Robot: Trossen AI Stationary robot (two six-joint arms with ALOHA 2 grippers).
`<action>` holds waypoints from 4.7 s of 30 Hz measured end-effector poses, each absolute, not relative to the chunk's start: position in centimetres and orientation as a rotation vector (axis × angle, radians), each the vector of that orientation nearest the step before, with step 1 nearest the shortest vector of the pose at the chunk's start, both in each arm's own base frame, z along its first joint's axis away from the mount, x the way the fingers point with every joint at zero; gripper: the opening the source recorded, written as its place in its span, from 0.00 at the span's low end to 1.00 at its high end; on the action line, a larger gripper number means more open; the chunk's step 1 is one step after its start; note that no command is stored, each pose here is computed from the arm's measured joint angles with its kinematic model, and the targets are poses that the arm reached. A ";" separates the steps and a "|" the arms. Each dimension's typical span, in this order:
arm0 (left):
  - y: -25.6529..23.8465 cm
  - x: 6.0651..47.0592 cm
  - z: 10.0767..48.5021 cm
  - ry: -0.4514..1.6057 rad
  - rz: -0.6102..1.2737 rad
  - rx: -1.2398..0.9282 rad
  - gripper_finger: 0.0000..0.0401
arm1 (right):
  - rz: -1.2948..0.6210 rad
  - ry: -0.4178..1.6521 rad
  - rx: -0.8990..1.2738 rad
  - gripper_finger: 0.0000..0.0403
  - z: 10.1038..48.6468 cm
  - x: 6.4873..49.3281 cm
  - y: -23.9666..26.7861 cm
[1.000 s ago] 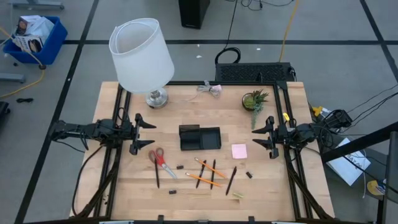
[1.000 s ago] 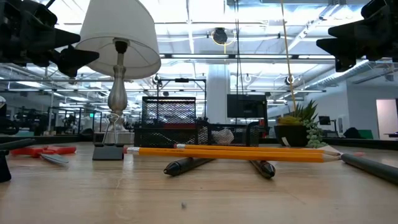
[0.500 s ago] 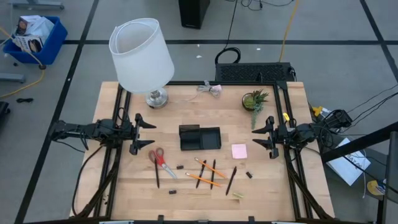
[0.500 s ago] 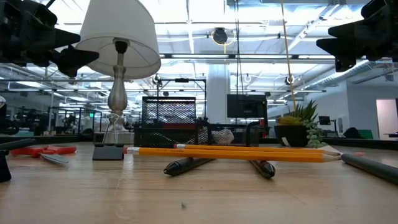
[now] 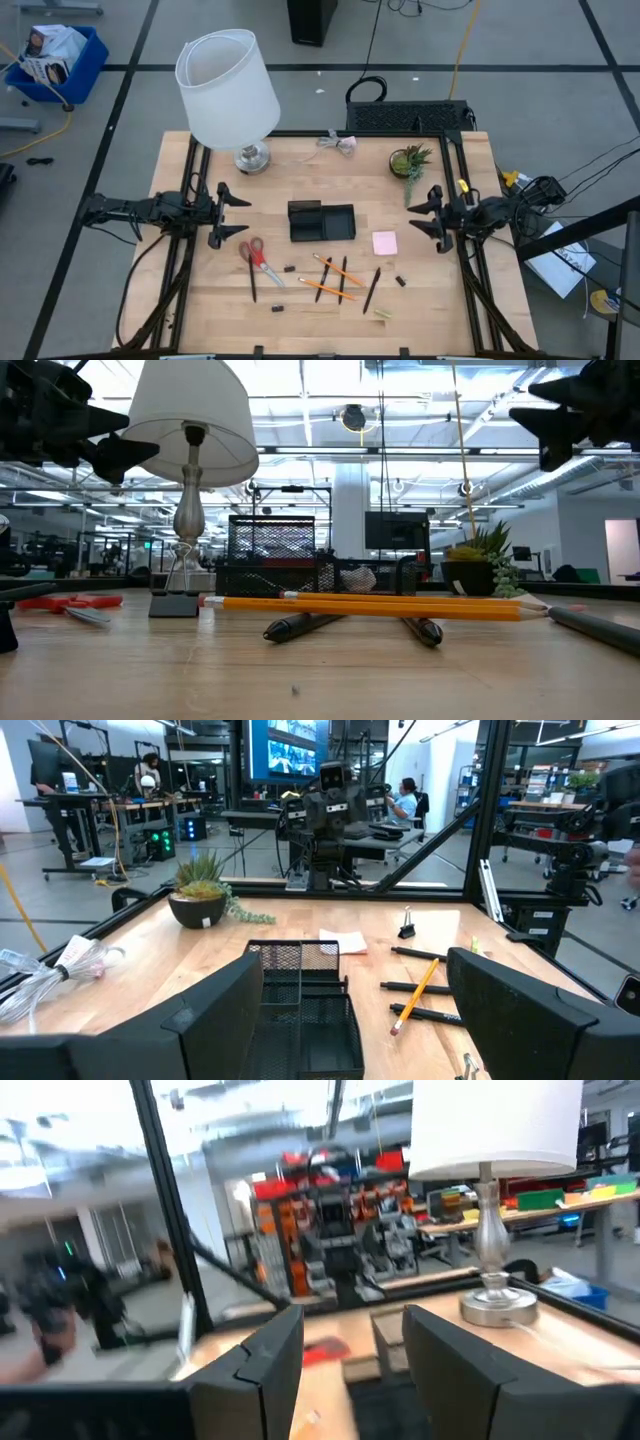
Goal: Pick and place office supplies into organizer
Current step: Put the orange pencil into the black desk organizer
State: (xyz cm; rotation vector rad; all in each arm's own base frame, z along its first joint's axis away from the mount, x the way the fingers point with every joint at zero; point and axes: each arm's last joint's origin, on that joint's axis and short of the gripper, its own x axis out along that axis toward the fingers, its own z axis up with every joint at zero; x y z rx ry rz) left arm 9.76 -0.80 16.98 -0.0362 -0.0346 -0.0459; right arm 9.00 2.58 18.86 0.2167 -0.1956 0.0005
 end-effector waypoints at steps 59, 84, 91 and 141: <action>-0.6 9.6 18.6 -0.199 0.007 -0.210 0.80 | 0.010 0.125 0.347 0.41 19.4 25.6 10.4; -0.5 9.7 18.5 -0.191 0.026 -0.208 0.80 | -0.297 0.634 0.021 0.41 17.6 36.4 15.4; -0.5 9.7 18.5 -0.192 0.026 -0.209 0.80 | -0.348 0.691 0.060 0.41 17.0 36.7 15.2; -0.5 9.6 19.2 -0.264 0.032 -0.242 0.80 | -0.283 0.841 0.018 0.35 11.9 38.3 13.3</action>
